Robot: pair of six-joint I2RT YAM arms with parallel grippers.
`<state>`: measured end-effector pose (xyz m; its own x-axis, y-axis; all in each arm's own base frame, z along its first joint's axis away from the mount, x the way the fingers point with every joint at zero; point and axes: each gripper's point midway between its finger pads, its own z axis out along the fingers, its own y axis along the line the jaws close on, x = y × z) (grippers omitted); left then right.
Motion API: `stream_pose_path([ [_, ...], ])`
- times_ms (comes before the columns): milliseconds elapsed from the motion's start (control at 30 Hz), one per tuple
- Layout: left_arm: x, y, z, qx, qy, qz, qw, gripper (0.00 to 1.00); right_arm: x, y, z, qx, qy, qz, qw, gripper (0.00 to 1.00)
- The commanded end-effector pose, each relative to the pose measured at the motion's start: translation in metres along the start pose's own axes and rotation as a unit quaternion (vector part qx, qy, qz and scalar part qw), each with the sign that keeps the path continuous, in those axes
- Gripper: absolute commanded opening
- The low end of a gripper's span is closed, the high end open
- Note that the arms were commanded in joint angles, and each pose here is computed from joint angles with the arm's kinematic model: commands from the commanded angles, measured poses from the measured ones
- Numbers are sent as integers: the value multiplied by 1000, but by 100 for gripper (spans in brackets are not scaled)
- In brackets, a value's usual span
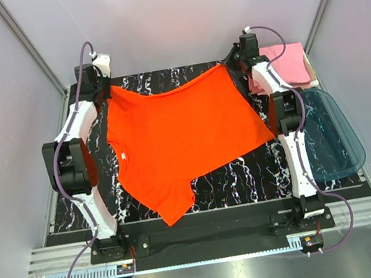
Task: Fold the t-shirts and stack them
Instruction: Flatten the tshirt out, then fold the tshirt
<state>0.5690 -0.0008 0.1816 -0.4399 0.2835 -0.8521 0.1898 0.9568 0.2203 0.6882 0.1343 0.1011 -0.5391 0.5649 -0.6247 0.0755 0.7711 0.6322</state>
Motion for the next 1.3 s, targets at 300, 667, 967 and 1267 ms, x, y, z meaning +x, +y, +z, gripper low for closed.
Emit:
stream_pose_path([
  [300, 10, -38, -81, 48, 53, -33, 997, 0, -9, 17, -40, -13, 15, -24, 1000, 0],
  [667, 83, -69, -138, 40, 170, -111, 978, 0, 0, -2, -82, 41, 12, -39, 998, 0],
  [967, 100, -79, -157, 41, 185, -118, 975, 0, 1, -5, -95, 45, 13, -56, 997, 0],
  [1267, 151, -108, -182, 62, 238, -159, 956, 0, 26, -35, -107, 87, 32, -68, 993, 0],
])
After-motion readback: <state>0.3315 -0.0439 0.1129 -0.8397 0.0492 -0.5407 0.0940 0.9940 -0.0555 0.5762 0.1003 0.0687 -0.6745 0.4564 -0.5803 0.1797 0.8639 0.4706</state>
